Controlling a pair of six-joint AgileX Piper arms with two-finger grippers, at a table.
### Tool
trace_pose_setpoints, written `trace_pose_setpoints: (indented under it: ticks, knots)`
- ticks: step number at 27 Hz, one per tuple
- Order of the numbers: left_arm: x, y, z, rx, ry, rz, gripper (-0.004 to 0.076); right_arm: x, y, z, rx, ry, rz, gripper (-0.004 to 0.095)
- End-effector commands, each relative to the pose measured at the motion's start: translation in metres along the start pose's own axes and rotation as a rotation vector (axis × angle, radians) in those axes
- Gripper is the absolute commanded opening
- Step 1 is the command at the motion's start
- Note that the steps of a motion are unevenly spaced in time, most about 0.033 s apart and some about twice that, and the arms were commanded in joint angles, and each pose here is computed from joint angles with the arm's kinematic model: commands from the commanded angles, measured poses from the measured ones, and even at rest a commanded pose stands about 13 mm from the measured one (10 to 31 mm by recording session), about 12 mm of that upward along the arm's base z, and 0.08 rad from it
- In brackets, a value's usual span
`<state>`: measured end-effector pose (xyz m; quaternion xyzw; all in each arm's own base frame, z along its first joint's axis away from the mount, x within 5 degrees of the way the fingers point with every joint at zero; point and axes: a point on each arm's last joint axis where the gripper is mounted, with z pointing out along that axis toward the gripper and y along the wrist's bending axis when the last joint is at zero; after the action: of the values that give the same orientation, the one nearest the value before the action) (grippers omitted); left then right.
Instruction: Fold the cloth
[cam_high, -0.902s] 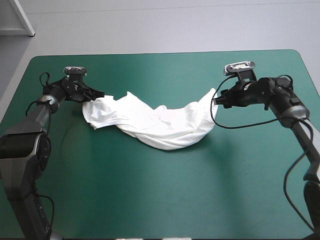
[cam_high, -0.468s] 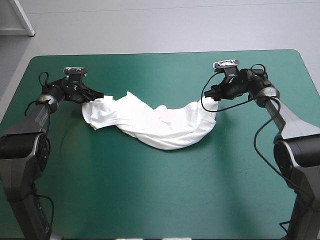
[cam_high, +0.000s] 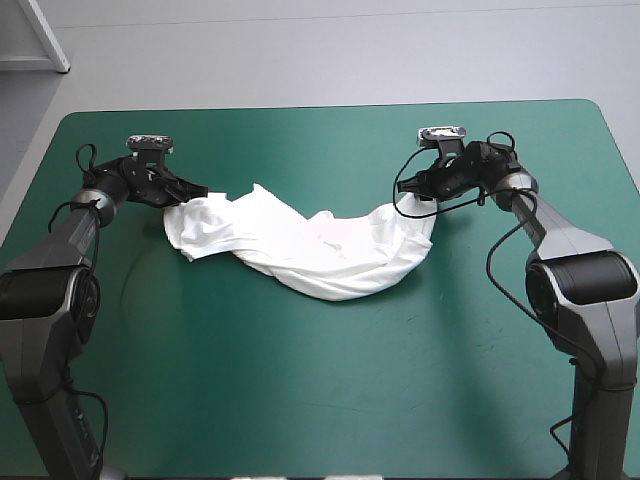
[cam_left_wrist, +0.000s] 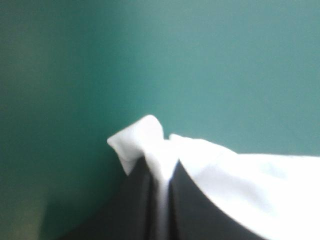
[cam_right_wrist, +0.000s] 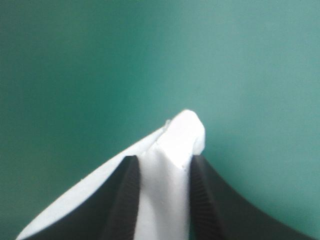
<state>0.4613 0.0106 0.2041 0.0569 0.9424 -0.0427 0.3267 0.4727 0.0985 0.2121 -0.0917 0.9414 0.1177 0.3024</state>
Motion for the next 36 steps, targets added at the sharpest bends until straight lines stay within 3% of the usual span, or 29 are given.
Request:
trace_pose_setpoints:
  ticks: [1,2,12,21,26,31,35,36]
  knots:
    - [-0.023,-0.003,-0.032,-0.009,-0.111,-0.003,0.0019,-0.025,0.002,-0.031,0.006,-0.148,-0.002,0.0033]
    - [-0.023,-0.003,-0.032,-0.009,-0.113,-0.003,0.0019,-0.026,0.002,-0.033,0.007,-0.157,-0.005,-0.0019]
    - [-0.056,-0.005,-0.089,-0.057,-0.322,0.023,0.0019,-0.072,0.018,-0.115,0.022,-0.380,-0.073,-0.0013]
    - [-0.099,-0.019,-0.223,-0.120,-0.591,0.131,0.0019,-0.092,0.035,-0.237,0.105,-0.535,-0.165,-0.0013]
    - [-0.106,-0.029,-0.309,-0.184,-0.760,0.190,0.0019,-0.088,0.041,-0.310,0.188,-0.663,-0.183,-0.0013]
    - [-0.092,-0.040,-0.404,-0.301,-0.936,0.255,0.0019,-0.063,0.047,-0.403,0.324,-0.845,-0.192,-0.0013]
    - [-0.073,-0.041,-0.437,-0.388,-0.933,0.255,0.0019,-0.043,0.047,-0.448,0.431,-0.912,-0.212,-0.0013]
    - [-0.064,-0.040,-0.447,-0.426,-0.904,0.240,0.0019,-0.033,0.044,-0.465,0.495,-0.933,-0.193,-0.0013]
